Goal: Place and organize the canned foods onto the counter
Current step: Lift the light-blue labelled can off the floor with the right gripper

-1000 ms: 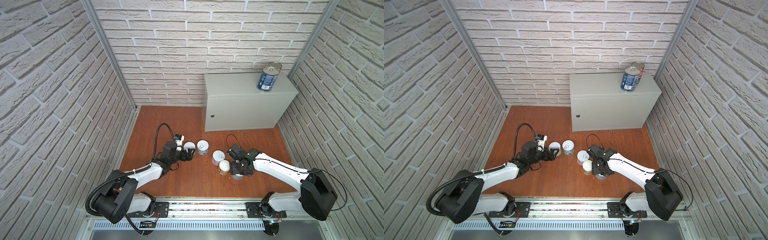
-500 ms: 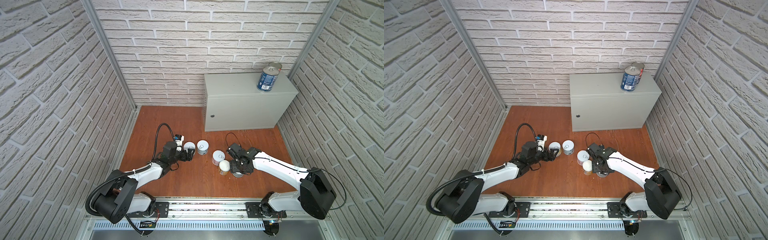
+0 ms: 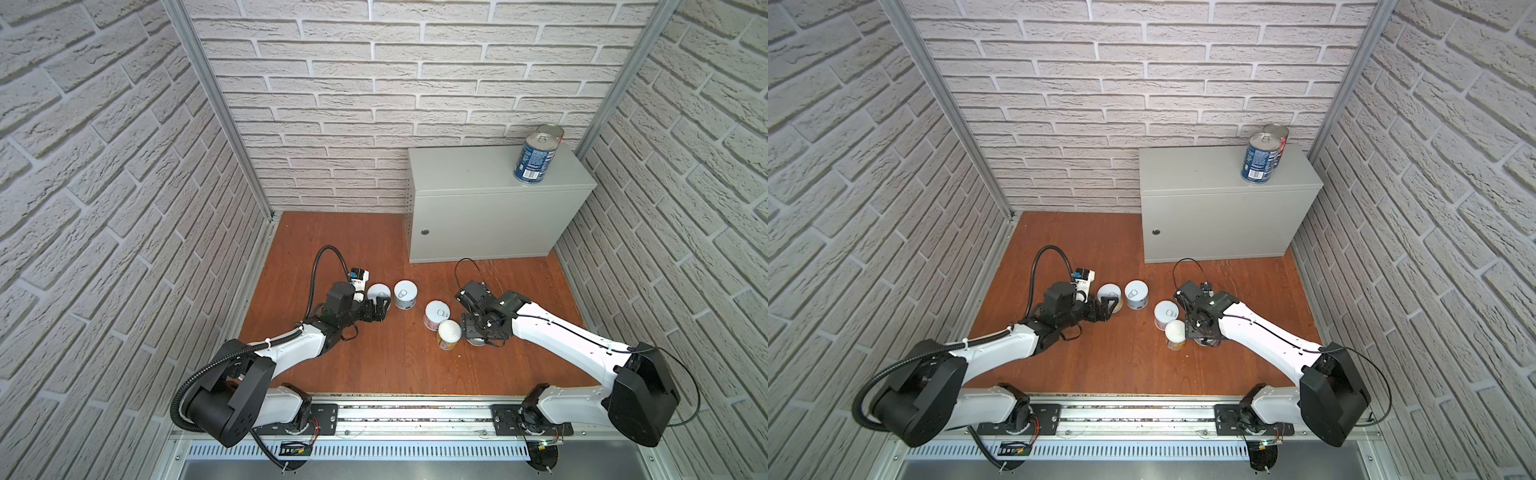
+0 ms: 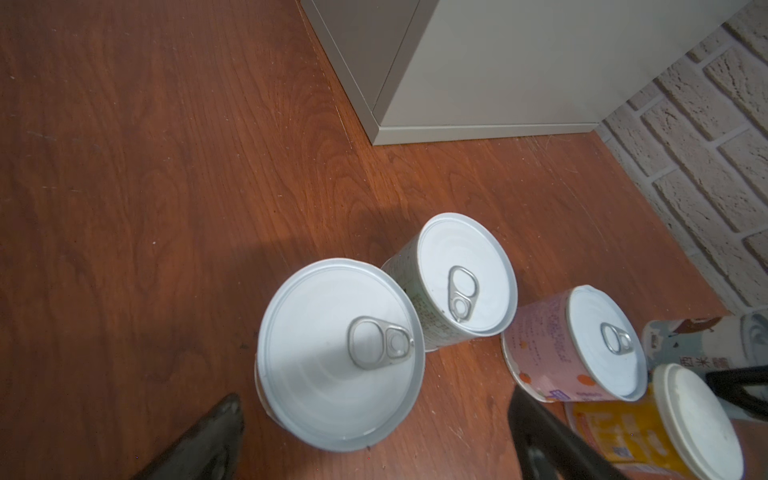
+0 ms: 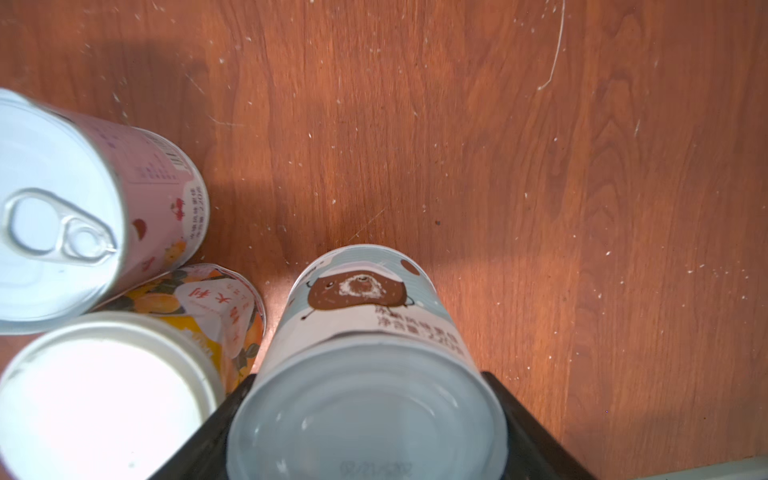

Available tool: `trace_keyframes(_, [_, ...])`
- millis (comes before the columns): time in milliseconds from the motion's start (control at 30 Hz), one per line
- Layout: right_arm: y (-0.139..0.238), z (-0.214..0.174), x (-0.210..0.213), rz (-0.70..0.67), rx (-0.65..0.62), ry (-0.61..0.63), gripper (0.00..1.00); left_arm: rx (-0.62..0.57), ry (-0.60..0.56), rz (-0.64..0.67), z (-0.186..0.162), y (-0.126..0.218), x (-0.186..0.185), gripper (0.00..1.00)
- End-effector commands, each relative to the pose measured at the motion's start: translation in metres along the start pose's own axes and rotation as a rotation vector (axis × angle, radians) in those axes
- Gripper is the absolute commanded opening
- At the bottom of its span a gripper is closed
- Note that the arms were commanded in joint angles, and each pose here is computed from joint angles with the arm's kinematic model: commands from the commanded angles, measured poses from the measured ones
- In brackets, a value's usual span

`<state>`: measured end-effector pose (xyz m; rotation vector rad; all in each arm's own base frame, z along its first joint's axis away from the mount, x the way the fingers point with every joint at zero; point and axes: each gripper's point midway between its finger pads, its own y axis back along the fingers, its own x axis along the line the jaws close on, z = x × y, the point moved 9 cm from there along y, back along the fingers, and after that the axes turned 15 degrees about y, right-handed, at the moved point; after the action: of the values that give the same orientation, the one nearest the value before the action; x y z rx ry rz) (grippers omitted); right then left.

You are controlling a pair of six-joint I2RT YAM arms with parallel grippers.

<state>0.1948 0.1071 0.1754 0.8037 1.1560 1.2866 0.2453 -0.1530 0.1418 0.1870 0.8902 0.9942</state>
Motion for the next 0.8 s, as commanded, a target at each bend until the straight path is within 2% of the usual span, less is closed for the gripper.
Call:
trace_keyframes(0, [0.019,0.006,-0.008,-0.026,-0.072,-0.031,0.56,-0.031,-0.024,-0.024,0.008,0.0,-0.008,0.98])
trace_keyframes(233, [0.046,0.016,-0.013,0.005,-0.141,-0.037,0.55,-0.031,-0.027,-0.025,0.008,0.0,-0.008,0.98])
trace_keyframes(500, [0.075,0.028,-0.017,0.071,-0.284,-0.083,0.55,-0.029,-0.034,-0.039,0.008,0.0,-0.009,0.98])
trace_keyframes(767, [0.081,0.046,-0.008,0.093,-0.28,-0.046,0.52,-0.028,-0.065,-0.181,0.009,0.006,-0.024,0.98])
